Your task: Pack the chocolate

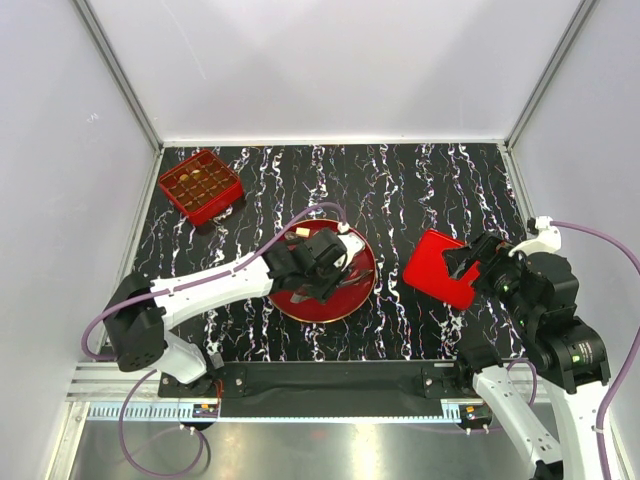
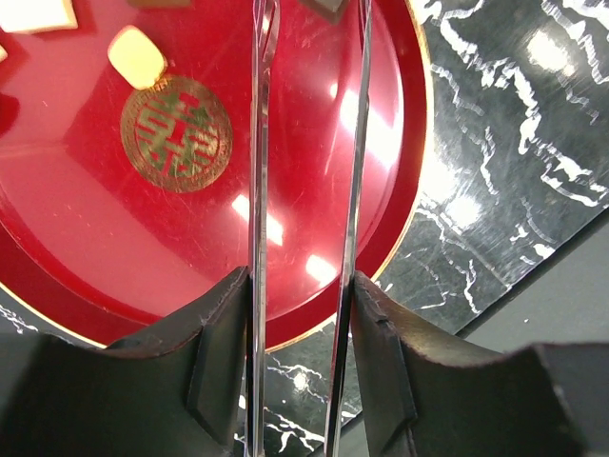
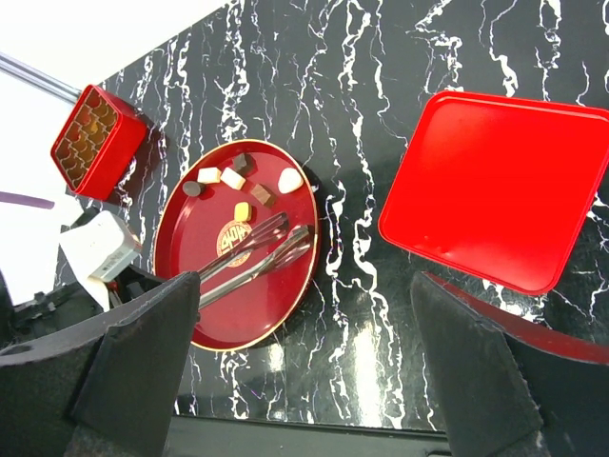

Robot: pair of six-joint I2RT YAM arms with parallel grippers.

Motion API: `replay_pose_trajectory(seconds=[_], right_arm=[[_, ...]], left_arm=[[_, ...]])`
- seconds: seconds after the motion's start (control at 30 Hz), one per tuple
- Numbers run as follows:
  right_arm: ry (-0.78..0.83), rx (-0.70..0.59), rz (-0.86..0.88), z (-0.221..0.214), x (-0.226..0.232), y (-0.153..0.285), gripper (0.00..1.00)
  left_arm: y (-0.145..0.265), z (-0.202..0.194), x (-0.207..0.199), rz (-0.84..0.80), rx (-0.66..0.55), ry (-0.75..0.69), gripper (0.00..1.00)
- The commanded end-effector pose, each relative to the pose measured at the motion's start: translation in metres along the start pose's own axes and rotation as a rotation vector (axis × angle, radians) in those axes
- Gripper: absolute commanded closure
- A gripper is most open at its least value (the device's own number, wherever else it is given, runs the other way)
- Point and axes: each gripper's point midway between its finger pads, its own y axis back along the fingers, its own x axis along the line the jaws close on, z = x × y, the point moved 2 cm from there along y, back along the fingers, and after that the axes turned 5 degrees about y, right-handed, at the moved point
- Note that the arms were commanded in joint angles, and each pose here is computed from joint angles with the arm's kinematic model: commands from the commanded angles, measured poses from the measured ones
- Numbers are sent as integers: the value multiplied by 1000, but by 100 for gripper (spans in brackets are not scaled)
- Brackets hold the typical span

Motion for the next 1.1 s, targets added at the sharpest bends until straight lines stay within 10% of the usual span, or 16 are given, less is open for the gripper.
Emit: replay_pose_trajectory(seconds=[0.0, 1.07], right_arm=[[6, -49, -8, 12, 0, 7, 0], [-4, -68, -4, 13, 0, 14, 0]], left_arm=[[1, 5, -1, 2, -46, 6, 52], [-1, -1, 3, 39, -8, 14, 61]])
